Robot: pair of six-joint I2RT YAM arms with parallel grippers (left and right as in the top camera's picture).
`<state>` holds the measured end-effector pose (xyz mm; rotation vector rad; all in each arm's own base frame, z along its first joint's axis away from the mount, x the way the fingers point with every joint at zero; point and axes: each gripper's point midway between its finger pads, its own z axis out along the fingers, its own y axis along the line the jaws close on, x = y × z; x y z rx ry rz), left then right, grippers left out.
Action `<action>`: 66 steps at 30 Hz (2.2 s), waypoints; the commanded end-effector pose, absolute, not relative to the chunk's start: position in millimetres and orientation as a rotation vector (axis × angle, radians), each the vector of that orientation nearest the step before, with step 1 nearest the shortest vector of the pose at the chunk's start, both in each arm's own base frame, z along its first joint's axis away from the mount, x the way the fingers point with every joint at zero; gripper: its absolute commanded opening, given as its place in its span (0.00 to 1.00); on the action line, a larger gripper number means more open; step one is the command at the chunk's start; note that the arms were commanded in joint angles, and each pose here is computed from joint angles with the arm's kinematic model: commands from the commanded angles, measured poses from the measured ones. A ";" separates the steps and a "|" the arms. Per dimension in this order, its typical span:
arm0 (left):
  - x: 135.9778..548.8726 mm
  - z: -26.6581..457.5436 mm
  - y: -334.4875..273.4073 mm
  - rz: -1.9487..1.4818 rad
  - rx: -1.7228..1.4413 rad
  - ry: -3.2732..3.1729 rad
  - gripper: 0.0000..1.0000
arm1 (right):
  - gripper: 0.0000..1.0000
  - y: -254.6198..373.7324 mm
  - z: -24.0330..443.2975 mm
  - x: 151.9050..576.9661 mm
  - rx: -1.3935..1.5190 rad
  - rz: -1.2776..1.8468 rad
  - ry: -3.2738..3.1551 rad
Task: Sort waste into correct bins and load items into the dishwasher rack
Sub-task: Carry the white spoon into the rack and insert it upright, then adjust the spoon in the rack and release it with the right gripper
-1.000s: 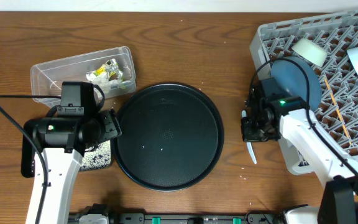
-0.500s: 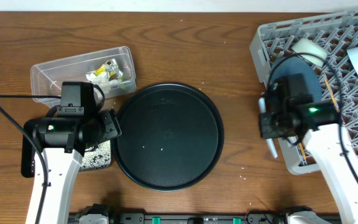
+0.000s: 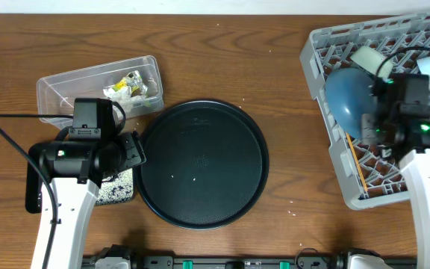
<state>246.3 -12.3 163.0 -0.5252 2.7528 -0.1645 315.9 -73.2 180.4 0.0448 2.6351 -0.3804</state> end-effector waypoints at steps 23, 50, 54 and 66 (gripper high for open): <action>248.6 167.2 -10.7 -0.163 -0.533 2.744 0.68 | 0.01 -184.7 155.2 358.1 -0.063 -0.691 2.606; 248.6 167.2 -10.7 -0.163 -0.533 2.744 0.68 | 0.39 -184.6 103.9 367.5 -0.071 -0.566 2.705; 248.7 167.2 -10.7 -0.163 -0.533 2.743 0.68 | 0.28 -167.9 119.0 367.3 -0.010 -0.475 2.667; 248.7 167.2 -10.7 -0.163 -0.533 2.743 0.68 | 0.01 -107.9 116.1 283.8 0.351 -0.117 2.915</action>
